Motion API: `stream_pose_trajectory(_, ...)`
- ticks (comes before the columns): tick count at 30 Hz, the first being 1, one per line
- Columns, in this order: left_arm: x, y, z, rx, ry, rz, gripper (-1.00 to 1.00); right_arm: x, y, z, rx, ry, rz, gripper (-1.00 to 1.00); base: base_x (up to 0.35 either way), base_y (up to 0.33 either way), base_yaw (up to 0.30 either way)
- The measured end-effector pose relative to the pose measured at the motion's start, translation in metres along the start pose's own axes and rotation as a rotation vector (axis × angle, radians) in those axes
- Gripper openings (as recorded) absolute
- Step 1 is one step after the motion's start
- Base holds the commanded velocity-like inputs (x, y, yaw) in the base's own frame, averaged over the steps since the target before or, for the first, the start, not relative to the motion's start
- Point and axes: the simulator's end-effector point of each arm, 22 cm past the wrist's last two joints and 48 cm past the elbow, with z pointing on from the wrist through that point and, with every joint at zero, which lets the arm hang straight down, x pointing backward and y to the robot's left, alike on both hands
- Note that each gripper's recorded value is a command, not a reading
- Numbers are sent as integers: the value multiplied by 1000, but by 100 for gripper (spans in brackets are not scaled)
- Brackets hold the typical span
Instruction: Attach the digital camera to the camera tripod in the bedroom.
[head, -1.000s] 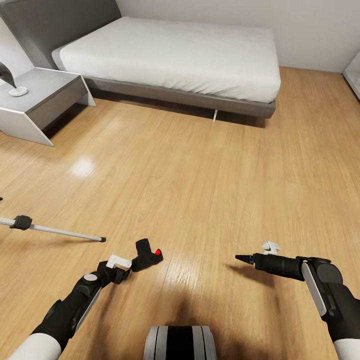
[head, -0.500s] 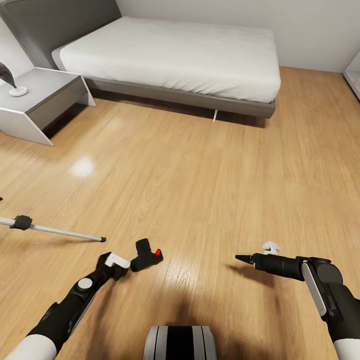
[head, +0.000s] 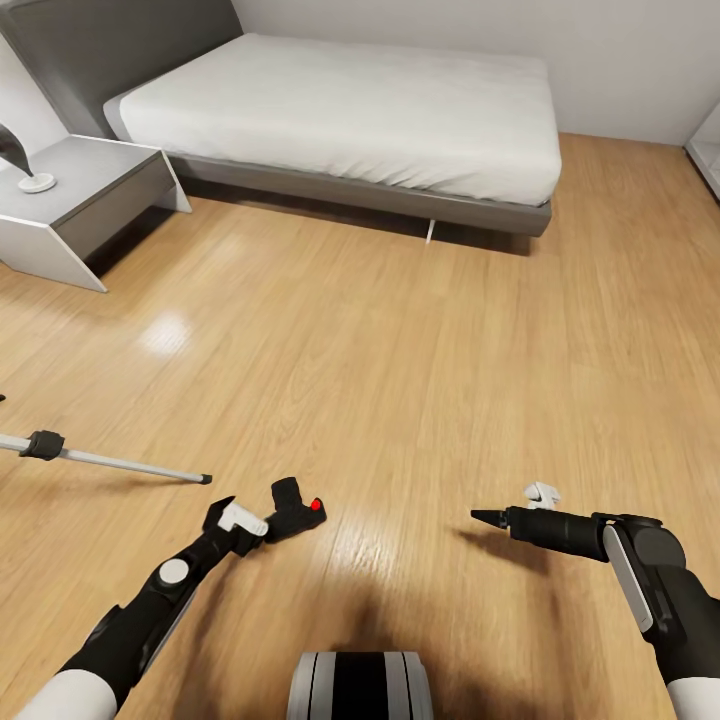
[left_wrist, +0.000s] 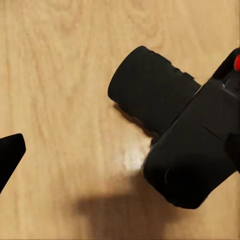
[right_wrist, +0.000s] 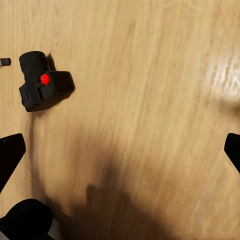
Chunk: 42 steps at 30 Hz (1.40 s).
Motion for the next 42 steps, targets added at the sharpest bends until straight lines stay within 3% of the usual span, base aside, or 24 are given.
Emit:
stream_pose_trajectory(8,19,-11,-2,25,-37,14,100,0,0,0,0,1,1,100,0,0,0)
stream_pose_trajectory(17,27,-6,-5,24,-43,34,100,2,-1,1,0,4,6,100,0,0,0)
stream_pose_trajectory(21,31,-6,-6,34,-35,70,100,10,-8,4,5,20,25,100,0,0,0)
stream_pose_trajectory(22,34,-7,-8,61,-27,105,100,12,-10,6,8,21,27,100,0,0,0)
stream_pose_trajectory(23,35,-7,-9,73,-26,113,100,12,-10,6,8,20,26,100,0,0,0)
stream_pose_trajectory(31,47,-23,-21,238,0,144,100,12,-13,7,15,13,19,100,0,0,0)
stream_pose_trajectory(36,54,-11,-27,244,14,166,100,12,-13,7,16,13,19,100,0,0,0)
stream_pose_trajectory(42,67,21,-41,256,48,223,100,12,-13,8,16,15,19,100,0,0,0)
